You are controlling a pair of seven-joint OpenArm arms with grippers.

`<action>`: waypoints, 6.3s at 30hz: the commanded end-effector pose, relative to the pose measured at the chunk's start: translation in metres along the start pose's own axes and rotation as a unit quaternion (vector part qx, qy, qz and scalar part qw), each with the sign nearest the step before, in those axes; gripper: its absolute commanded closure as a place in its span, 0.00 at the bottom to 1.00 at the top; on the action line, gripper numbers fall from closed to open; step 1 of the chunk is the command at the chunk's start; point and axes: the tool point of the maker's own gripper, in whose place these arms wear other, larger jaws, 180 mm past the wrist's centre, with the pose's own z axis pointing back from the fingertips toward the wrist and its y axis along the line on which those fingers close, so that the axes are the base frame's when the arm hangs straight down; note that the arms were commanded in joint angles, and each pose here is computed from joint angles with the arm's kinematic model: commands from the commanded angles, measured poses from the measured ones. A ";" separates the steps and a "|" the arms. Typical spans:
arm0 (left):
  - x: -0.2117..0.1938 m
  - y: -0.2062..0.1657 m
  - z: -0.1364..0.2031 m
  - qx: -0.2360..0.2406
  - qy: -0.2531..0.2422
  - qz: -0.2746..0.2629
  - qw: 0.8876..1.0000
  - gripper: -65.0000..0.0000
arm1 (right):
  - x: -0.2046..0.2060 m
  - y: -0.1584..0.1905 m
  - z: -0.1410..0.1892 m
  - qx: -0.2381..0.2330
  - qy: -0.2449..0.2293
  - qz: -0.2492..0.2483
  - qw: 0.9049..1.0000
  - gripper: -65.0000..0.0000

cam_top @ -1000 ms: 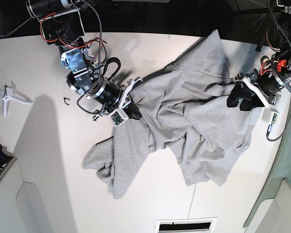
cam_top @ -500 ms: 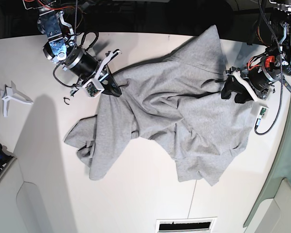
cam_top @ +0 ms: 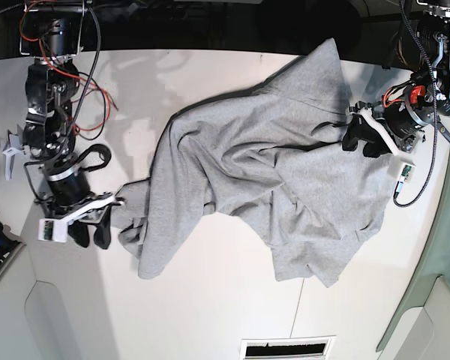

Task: Layout the t-shirt on the table in an organized manner, then fold the t-shirt properly
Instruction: 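Drag the grasped fabric with the right gripper away from the left gripper, then hold the shirt with both grippers and stretch it lengthwise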

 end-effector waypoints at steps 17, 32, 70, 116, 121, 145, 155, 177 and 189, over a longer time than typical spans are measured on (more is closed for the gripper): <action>0.015 0.002 0.003 -0.003 -0.022 -0.004 1.000 0.43 | -0.088 -0.042 0.008 -0.005 0.104 -0.224 0.969 0.45; 0.014 0.002 0.003 -0.004 -0.019 -0.001 1.000 0.43 | -0.081 0.009 -0.035 0.043 0.118 -0.253 0.959 0.45; 0.013 0.002 0.003 -0.004 -0.018 -0.002 1.000 0.43 | -0.049 0.033 -0.050 0.081 0.081 -0.199 0.973 1.00; 0.007 0.037 -0.023 0.020 0.008 0.047 0.999 0.43 | 0.004 -0.001 -0.047 0.083 0.125 -0.036 0.988 0.72; 0.002 0.037 -0.023 0.020 0.020 0.047 0.998 0.43 | 0.000 0.003 -0.034 0.095 0.164 -0.040 0.981 0.72; -0.024 0.011 0.024 -0.009 0.024 0.076 0.997 0.48 | -0.039 -0.145 0.051 -0.096 0.114 -0.104 0.983 0.73; -0.055 0.011 0.016 0.007 0.030 0.152 0.988 0.48 | -0.062 -0.130 0.044 -0.074 0.124 -0.131 0.981 0.54; -0.032 -0.002 -0.034 -0.018 0.013 0.115 0.993 1.00 | -0.052 -0.069 -0.003 0.011 0.135 -0.102 0.986 1.00; 0.075 0.090 0.014 0.048 -0.075 0.085 0.992 1.00 | 0.033 -0.056 -0.017 0.035 0.046 -0.065 0.996 1.00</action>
